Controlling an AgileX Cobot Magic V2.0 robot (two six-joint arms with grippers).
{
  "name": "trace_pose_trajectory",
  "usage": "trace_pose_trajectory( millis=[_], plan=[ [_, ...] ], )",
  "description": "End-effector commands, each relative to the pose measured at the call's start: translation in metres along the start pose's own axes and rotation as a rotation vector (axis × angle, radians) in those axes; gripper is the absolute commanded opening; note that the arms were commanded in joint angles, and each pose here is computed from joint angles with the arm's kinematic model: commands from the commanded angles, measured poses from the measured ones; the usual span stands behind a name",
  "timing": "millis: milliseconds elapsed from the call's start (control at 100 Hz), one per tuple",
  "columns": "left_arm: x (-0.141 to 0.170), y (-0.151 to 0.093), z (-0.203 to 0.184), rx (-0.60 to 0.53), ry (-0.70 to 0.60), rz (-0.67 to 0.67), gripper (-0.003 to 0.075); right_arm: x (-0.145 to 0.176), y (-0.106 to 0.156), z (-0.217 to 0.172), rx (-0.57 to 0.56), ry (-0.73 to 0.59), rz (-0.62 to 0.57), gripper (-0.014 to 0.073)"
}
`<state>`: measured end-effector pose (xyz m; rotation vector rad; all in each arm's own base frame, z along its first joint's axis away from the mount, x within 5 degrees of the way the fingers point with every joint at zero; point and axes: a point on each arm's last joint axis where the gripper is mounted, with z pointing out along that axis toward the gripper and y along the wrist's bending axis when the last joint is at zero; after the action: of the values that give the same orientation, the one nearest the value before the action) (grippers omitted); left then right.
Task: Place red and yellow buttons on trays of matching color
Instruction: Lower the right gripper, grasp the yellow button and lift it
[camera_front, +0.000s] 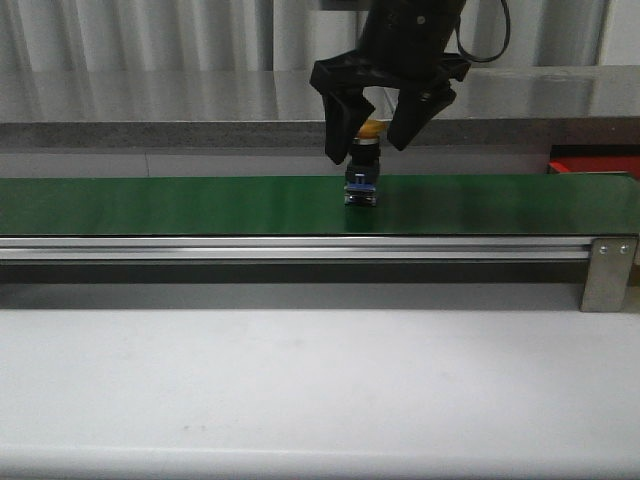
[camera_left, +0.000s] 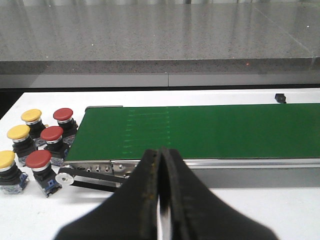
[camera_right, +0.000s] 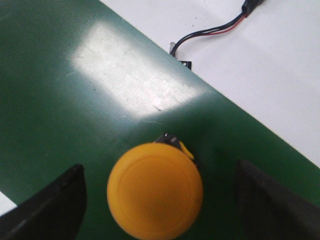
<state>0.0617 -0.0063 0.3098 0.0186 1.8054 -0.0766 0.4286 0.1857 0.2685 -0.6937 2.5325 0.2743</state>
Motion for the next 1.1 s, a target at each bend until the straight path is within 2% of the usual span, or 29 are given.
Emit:
trace_pose_trajectory(
  millis=[0,100,170,220,340,440,620,810,1090],
  plan=[
    [-0.014,0.0,-0.002,0.005,-0.096,-0.015,-0.002,-0.017,0.003,-0.035,0.012,-0.134,-0.015,0.0597],
    [-0.014,0.0,-0.002,0.005,-0.096,-0.015,-0.002,-0.017,0.003,-0.036,0.013,-0.136,-0.015,0.0593],
    [-0.014,0.0,-0.002,0.005,-0.096,-0.015,-0.002,-0.017,0.002,-0.035,0.018,-0.133,-0.019,0.0556],
    [-0.014,0.0,-0.002,0.005,-0.096,-0.015,-0.002,-0.016,0.002,-0.035,0.026,-0.124,-0.02,0.0499],
    [-0.014,0.0,-0.002,0.005,-0.096,-0.015,-0.002,-0.012,-0.003,-0.035,0.059,-0.08,-0.015,0.0296],
    [-0.014,0.0,-0.002,0.005,-0.096,-0.015,-0.002,-0.009,-0.005,-0.035,0.071,-0.047,-0.008,0.0204],
    [-0.014,0.0,-0.002,0.005,-0.096,-0.015,-0.002,-0.014,-0.004,-0.057,0.083,-0.075,-0.019,0.0201],
    [-0.014,0.0,-0.002,0.005,-0.096,-0.015,-0.002,-0.014,-0.013,-0.11,0.143,-0.124,-0.021,0.0201],
    [-0.014,0.0,-0.002,0.005,-0.096,-0.015,-0.002,0.021,-0.072,-0.185,0.247,-0.148,0.139,0.0201]
  ],
)
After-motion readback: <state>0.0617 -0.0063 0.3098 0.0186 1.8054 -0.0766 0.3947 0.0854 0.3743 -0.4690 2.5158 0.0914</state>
